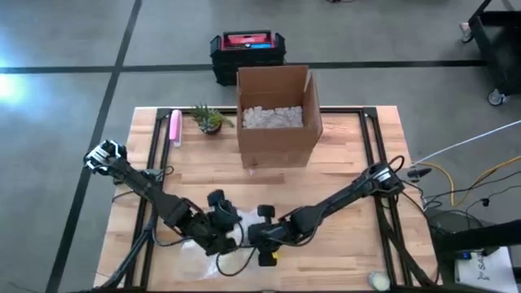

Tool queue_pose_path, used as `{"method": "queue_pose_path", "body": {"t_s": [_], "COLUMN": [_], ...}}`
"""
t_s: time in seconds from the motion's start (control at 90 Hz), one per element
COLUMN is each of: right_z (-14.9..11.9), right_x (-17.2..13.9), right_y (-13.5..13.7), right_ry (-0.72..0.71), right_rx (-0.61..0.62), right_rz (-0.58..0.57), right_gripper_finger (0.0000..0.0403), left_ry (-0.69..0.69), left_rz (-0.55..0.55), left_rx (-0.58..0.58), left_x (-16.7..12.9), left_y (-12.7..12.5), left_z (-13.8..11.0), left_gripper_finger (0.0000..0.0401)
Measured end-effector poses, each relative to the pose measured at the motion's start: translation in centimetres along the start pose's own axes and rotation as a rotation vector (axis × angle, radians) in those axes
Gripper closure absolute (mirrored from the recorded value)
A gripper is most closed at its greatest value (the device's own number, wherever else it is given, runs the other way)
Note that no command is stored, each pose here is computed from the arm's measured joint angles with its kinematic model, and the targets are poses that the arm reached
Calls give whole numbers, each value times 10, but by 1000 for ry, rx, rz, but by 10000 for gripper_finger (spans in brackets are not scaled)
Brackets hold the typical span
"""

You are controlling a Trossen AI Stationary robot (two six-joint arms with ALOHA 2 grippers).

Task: Wrap mug
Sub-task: Wrap the yellow mug with a bubble wrap

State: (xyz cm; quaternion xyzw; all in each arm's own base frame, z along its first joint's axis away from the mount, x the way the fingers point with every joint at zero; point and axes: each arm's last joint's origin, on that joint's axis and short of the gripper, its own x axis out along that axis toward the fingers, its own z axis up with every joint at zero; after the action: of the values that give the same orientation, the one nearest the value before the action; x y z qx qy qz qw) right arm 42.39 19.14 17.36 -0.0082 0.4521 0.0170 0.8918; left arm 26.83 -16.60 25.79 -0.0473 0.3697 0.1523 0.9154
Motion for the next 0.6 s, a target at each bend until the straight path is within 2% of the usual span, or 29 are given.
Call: {"method": "queue_pose_path", "body": {"t_s": [0.1,0.333,0.389,0.5,0.6], "right_z": [0,0,0,4,15], "right_x": [0,0,0,-2,-15], "right_y": [1,0,0,-2,-2], "right_ry": [-1,-3,-3,-1,20], "right_rx": [-1,-1,-5,-4,-13], "right_rz": [1,-1,-2,-6,-14], "right_gripper_finger": [403,403,403,403,403], "left_ry": [-37,-78,-65,-33,-51], "left_rz": [-20,-379,-396,-356,-358], "left_rx": [-12,-50,-58,-99,-141], "left_x": [13,25,27,36,41], "left_y": [0,-17,-17,-10,-6], "left_z": [-4,-14,-21,-37,-44], "left_gripper_finger": [401,401,401,401,401]}}
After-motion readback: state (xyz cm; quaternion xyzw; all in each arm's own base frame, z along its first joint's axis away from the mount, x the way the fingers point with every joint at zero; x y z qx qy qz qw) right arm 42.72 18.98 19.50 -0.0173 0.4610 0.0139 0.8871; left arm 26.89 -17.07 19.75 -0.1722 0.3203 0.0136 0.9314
